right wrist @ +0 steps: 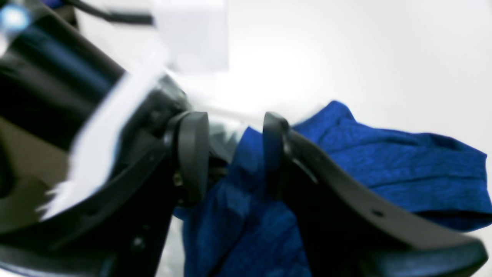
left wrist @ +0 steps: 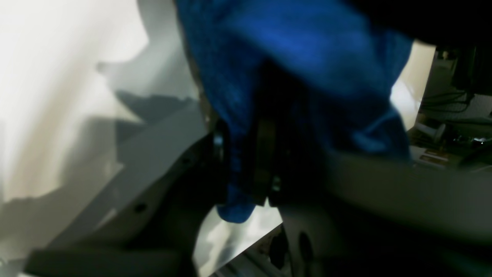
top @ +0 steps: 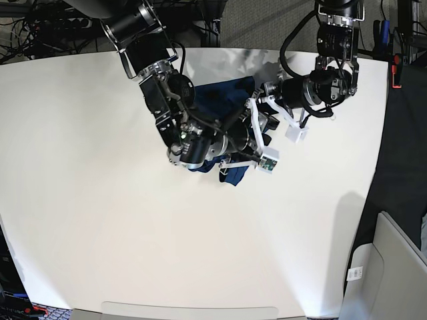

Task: Fold the T-shirt properly
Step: 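Press the folded stack flat with both grippers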

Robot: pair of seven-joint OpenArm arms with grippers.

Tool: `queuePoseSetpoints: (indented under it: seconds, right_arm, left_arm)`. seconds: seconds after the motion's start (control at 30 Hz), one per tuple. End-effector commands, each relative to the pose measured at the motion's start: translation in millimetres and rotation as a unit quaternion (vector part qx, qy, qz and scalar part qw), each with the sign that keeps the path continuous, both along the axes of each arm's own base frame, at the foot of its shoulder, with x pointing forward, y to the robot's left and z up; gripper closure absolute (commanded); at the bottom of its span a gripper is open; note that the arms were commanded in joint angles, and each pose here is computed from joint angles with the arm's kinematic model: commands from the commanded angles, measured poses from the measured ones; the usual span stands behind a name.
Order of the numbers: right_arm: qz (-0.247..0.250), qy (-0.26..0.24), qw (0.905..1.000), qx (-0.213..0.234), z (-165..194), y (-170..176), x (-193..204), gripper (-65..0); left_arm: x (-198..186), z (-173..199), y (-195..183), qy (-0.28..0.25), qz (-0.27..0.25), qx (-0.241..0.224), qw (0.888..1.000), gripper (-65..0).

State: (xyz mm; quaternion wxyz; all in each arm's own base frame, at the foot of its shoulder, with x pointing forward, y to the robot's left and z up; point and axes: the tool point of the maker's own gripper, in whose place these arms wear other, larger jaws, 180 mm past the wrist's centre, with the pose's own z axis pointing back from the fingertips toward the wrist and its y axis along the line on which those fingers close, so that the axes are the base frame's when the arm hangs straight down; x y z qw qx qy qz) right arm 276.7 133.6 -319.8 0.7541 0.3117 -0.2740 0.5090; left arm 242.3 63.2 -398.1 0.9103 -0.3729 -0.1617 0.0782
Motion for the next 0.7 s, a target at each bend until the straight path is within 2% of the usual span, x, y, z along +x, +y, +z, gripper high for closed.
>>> queuePoseSetpoints:
  seconds: [0.0, 0.1, 0.2, 0.37, 0.53, 0.67]
  right_arm:
    - [0.003, -0.011, 0.9992, 0.038, 21, 8, 6, -23.9]
    - [-0.03, -0.007, 0.9984, 0.049, 23, -9, 19, -23.9]
    - [-0.064, -0.009, 0.996, 0.062, 29, -31, 34, -23.9]
    - [-0.14, -0.013, 0.9863, 0.087, 38, -86, 59, -23.9]
    - [-0.16, -0.021, 0.9848, 0.064, 30, -112, 61, -23.8]
    - [-0.16, -0.018, 0.9867, 0.019, 9, -117, 53, -23.8]
  left_arm:
    - [10, 11, 0, -0.019, 0.005, -0.01, 1.0, -5.1]
    - [12, 12, 2, -0.021, 0.008, -0.009, 1.0, -5.1]
    - [18, 16, 16, -0.028, 0.032, -0.008, 0.999, -5.1]
    - [23, 20, 25, -0.035, 0.046, -0.006, 0.998, -5.1]
    - [25, 30, 22, -0.052, 0.04, -0.006, 0.998, -6.0]
    - [25, 29, 23, -0.05, 0.04, -0.004, 0.998, -15.9]
